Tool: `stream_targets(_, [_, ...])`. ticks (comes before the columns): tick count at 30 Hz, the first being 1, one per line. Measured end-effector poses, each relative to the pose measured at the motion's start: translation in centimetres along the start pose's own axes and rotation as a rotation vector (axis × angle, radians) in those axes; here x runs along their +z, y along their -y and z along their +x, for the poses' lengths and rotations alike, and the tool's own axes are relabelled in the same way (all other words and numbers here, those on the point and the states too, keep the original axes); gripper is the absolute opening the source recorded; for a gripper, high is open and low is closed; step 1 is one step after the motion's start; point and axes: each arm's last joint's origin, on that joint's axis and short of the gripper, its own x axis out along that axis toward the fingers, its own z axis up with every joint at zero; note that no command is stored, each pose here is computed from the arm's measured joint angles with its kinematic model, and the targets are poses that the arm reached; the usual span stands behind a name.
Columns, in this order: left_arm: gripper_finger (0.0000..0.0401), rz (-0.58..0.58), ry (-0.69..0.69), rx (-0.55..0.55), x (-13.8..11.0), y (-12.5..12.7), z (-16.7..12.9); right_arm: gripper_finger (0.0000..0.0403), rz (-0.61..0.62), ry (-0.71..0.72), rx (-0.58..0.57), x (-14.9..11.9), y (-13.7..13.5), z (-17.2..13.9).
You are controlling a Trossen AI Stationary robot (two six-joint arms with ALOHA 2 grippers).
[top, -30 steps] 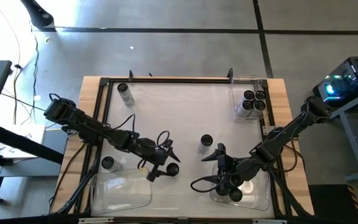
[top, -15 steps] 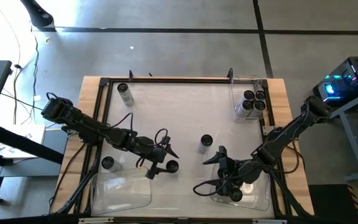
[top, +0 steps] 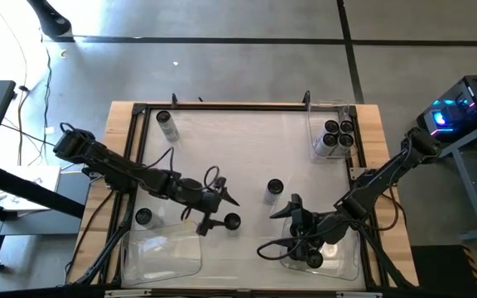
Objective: Sort soda cans
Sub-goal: Put the bottom white-blue soda can into the bottom left transparent bin
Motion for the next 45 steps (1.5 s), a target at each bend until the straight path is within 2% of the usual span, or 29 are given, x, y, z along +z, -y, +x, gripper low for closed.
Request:
stream_targets(7, [0.0303, 0.021, -0.043, -0.093, -0.3, 0.8, -0.2, 0.0341, 0.0, 0.0, 0.0, 0.0, 0.0, 0.0])
stream_targets(10, [0.0303, 0.054, -0.084, -0.08, -1.3, 1.1, 0.8, 0.0341, -0.001, 0.0, 0.0, 0.0, 0.0, 0.0])
stream_targets(17, [0.0303, 0.062, -0.06, -0.072, -1.7, 1.2, 2.1, 0.0341, 0.007, 0.0, 0.0, 0.0, 0.0, 0.0])
stream_targets(29, [0.0303, 0.081, 0.018, -0.073, -0.5, 1.1, 1.3, 0.0341, 0.007, 0.006, 0.002, 0.1, 0.0, 0.0])
stream_targets(34, [0.0303, 0.11, -0.024, -0.064, -1.2, 0.7, 1.7, 0.0341, 0.007, 0.006, 0.002, 0.1, 0.0, 0.0])
stream_targets(45, [0.0303, 0.067, -0.083, -0.054, -2.5, -0.2, 2.7, 0.0341, 0.015, 0.006, 0.002, 0.1, 0.0, 0.0])
